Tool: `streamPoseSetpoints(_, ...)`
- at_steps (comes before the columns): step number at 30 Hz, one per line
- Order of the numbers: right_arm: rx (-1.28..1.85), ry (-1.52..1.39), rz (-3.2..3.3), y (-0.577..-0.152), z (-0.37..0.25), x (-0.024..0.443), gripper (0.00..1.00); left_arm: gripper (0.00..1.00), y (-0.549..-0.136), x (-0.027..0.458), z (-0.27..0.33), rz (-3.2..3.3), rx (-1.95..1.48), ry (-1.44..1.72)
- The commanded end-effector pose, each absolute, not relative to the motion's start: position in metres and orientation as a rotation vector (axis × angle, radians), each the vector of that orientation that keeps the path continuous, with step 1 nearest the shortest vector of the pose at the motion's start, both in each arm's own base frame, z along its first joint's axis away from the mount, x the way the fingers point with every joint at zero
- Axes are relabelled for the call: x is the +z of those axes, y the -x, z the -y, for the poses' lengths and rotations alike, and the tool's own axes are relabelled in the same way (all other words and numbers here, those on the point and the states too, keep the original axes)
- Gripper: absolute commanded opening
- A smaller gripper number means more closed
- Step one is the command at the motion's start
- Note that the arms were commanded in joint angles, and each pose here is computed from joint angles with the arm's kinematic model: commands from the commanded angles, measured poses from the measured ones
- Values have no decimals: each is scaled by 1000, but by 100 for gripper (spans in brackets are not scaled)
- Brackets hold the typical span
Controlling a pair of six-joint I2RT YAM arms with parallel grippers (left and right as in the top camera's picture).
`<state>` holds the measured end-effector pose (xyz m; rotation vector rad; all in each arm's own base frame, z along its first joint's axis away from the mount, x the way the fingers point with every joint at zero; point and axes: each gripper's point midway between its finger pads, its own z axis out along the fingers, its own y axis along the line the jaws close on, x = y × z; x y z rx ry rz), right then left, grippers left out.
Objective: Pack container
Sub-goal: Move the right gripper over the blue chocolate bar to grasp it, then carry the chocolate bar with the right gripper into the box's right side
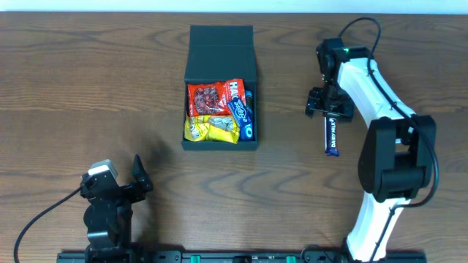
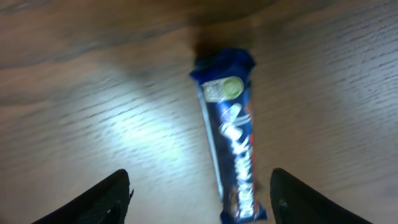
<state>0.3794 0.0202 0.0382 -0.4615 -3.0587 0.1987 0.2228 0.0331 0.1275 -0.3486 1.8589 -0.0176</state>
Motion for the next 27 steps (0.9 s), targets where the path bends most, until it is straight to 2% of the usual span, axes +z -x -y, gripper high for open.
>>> streamPoseSetpoints(1,224,434,3077,-376,-8,33,70,95,-222,117,-35,-1882,2,350)
streamPoseSetpoints(7,196,353,3109,-376,-7,10,60,95,-222,117,-35,-1882,2,350)
streamPoseSetpoints(13,39,284,3177,-392,-24,8,38,95,-222,117,-35,-1882,2,350)
streamPoseSetpoints(15,12,284,3191,-396,-27,8,33,95,-222,117,-35,-1882,2,350)
streamPoseSetpoints(19,10,233,3214,-401,-27,7,18,95,-222,117,-35,-1882,2,350)
streamPoseSetpoints(27,-114,227,3247,-416,-41,18,15,95,-222,117,-35,-1882,2,350)
